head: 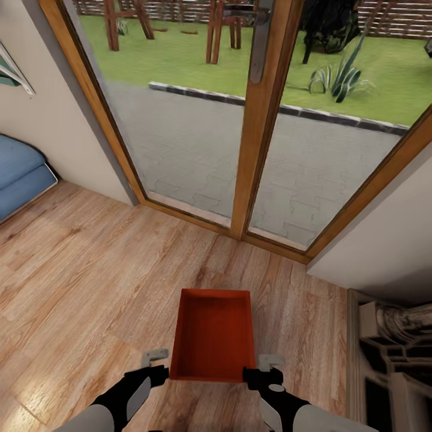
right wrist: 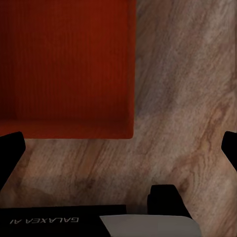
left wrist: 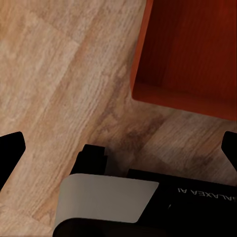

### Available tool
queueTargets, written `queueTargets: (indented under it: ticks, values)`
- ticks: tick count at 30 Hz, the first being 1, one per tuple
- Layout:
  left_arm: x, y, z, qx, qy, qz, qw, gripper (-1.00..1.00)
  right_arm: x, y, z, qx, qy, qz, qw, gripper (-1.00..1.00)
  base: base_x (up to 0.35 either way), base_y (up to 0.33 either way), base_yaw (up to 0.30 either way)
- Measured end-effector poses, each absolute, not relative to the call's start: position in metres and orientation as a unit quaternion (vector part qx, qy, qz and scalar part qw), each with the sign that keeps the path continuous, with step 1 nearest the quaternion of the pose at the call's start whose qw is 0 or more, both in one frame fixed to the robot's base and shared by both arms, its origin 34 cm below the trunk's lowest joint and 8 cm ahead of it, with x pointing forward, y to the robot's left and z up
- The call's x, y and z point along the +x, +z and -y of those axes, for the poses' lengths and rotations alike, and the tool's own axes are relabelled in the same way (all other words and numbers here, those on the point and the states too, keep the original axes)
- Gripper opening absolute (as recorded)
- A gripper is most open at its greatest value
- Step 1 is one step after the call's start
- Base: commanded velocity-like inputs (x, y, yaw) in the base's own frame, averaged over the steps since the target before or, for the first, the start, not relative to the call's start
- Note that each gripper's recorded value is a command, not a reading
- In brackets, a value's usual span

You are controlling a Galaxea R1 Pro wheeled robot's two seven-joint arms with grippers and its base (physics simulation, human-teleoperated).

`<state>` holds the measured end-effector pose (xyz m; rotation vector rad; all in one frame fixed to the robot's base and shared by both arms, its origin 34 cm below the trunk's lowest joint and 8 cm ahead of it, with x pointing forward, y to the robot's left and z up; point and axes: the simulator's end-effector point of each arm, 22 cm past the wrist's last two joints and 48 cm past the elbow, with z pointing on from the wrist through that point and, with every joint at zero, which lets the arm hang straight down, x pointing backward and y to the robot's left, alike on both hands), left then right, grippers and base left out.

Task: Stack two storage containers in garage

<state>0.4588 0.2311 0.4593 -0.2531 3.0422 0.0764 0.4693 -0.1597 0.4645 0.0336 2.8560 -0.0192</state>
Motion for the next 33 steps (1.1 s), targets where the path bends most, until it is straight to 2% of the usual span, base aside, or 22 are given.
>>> queueTargets:
  ticks: [33]
  values:
    - [0.464,0.44,-0.231,-0.086,0.04,-0.994,0.047,1.0,0.467,0.441,0.168,0.044,-0.01,-0.99,0.135,1.0,0.0,0.0,0.0]
